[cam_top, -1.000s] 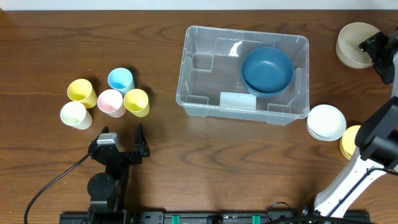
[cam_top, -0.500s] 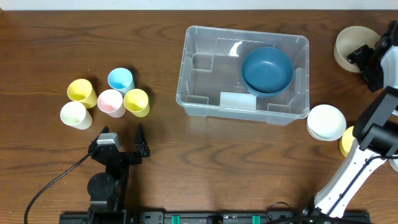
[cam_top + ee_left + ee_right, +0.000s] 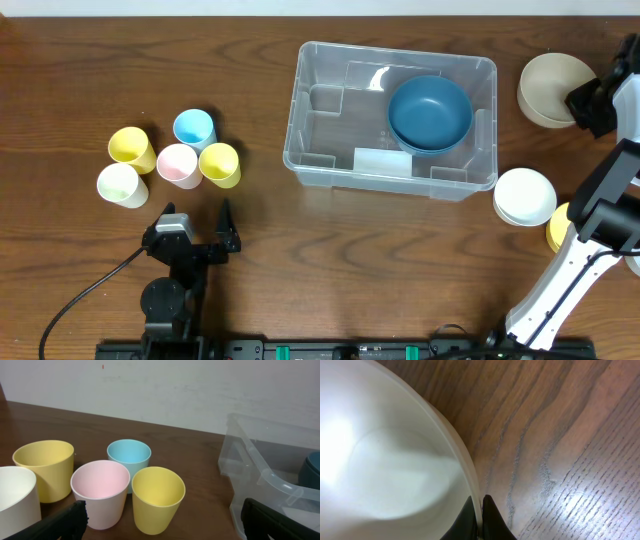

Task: Pack container
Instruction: 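Move the right gripper to the cream bowl and grasp its rim, then carry the cream bowl into the bin onto the blue bowls, release, then move the right gripper to the white cup and grasp it, then carry the white cup into the bin beside the bowls and release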

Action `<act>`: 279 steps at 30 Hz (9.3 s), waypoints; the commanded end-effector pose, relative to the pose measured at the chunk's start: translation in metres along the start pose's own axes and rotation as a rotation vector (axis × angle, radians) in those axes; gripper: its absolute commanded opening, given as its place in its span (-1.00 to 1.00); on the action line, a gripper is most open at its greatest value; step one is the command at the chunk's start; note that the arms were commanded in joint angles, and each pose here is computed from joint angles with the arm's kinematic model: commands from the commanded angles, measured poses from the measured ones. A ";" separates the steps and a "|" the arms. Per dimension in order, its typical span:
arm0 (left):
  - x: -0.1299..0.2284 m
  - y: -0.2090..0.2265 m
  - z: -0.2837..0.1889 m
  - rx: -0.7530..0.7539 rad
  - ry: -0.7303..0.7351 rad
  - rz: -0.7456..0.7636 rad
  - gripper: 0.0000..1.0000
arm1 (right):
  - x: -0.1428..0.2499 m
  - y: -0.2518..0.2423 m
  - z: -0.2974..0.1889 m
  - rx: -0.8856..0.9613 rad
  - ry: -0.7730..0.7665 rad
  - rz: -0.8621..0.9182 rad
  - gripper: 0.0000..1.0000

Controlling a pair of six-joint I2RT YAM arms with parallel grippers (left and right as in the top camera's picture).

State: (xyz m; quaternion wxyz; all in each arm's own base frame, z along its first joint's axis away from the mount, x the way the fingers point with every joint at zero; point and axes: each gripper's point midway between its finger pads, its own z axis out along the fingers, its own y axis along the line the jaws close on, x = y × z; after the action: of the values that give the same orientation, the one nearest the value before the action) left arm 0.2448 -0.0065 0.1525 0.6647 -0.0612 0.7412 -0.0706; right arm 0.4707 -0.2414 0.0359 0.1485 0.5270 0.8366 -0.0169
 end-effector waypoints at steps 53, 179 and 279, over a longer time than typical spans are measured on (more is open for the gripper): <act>0.015 0.007 0.001 -0.031 0.045 0.018 0.96 | 0.208 0.108 -0.157 -0.229 0.010 -0.696 -0.93; 0.015 0.007 0.001 -0.030 0.045 0.017 0.96 | 0.178 -0.074 -0.042 0.065 0.031 0.224 -0.28; 0.015 0.007 0.001 -0.031 0.045 0.017 0.96 | 0.425 0.221 -0.201 -0.341 -0.198 -1.381 0.54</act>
State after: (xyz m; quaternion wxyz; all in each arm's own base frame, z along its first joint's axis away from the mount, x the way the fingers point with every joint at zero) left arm 0.2448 -0.0065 0.1525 0.6647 -0.0612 0.7412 -0.0706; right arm 0.4376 0.2760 0.1244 0.2290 -0.2120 0.9500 -0.0047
